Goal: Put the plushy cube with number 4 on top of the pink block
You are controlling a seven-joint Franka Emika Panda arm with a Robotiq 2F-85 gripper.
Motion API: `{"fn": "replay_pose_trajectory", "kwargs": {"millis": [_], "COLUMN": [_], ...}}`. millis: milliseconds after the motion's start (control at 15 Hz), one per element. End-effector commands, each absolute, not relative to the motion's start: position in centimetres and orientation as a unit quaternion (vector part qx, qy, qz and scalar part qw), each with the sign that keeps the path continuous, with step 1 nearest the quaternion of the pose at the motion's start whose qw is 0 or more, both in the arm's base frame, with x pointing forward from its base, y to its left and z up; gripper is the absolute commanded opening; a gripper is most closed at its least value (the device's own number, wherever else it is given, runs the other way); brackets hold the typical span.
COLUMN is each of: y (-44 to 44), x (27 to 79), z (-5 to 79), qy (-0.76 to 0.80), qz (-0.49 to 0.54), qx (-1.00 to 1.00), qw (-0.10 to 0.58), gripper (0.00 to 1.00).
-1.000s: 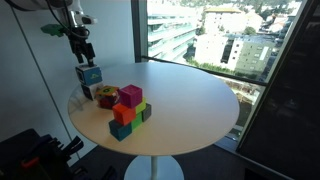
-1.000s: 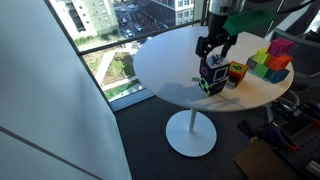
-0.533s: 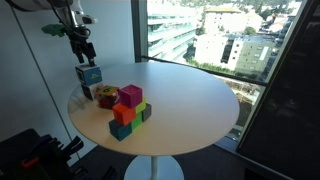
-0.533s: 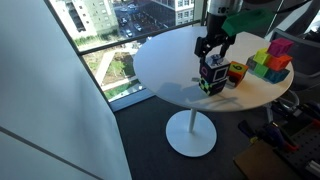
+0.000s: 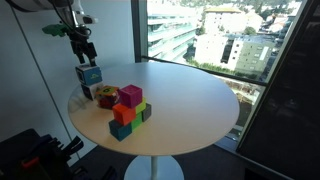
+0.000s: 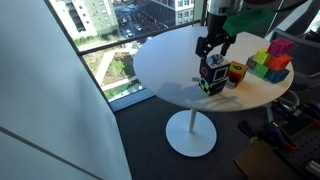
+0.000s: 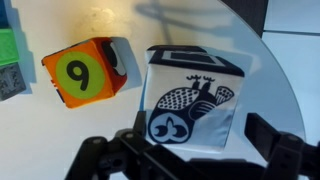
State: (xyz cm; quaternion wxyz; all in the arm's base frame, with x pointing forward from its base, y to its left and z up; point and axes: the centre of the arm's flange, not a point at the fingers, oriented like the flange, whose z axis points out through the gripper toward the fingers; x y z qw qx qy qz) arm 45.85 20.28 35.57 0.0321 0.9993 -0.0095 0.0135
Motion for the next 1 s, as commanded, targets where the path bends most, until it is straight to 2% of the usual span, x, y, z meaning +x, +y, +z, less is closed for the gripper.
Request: {"fn": "replay_pose_trajectory", "kwargs": {"millis": [0,933], "y": [20.7,20.1], "x": [46.0,45.0], "z": [35.8,35.7], "qy": [-0.013,-0.014], "qz": [0.011,0.001], "qx": [0.999,0.998], "qw": [0.043,0.067], "gripper": [1.00,1.00]}}
